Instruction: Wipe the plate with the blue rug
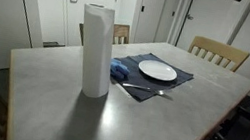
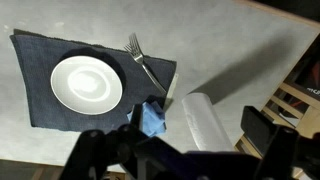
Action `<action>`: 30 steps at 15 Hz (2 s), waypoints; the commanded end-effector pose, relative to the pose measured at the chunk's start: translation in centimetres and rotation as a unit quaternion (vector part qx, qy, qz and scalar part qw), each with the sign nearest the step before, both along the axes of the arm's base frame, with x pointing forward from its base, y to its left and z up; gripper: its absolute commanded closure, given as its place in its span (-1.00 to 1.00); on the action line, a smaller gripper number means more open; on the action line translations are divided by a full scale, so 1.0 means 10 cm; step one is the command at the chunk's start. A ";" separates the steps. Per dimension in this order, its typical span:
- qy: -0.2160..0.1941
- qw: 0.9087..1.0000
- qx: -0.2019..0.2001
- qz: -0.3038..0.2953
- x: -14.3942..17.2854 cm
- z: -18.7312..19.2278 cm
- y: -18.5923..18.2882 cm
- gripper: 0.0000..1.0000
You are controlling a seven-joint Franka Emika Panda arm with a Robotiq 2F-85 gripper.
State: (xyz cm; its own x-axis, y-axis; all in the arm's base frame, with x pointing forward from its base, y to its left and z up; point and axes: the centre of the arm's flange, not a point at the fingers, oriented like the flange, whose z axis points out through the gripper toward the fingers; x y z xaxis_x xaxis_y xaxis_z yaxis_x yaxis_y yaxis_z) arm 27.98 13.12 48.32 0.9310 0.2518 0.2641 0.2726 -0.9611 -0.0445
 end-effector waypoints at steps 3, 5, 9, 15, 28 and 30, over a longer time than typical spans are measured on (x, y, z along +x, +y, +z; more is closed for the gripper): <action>0.000 1.000 0.000 0.000 0.00 0.00 0.00 -1.00; 0.000 1.000 0.000 0.000 0.00 0.00 0.00 -1.00; -0.001 1.000 0.000 0.003 0.03 0.00 -0.01 -1.00; -0.019 0.999 -0.009 0.026 0.25 -0.02 -0.18 -1.00; -0.078 0.991 0.050 0.094 1.21 -0.37 -0.76 -1.00; -0.089 0.988 0.064 0.106 1.36 -0.41 -0.74 -1.00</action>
State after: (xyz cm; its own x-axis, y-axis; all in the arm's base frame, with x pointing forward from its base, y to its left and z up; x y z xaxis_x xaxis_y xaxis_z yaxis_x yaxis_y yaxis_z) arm 37.84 5.36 45.18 0.8246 0.3663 0.4312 0.4347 -0.8980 -0.0685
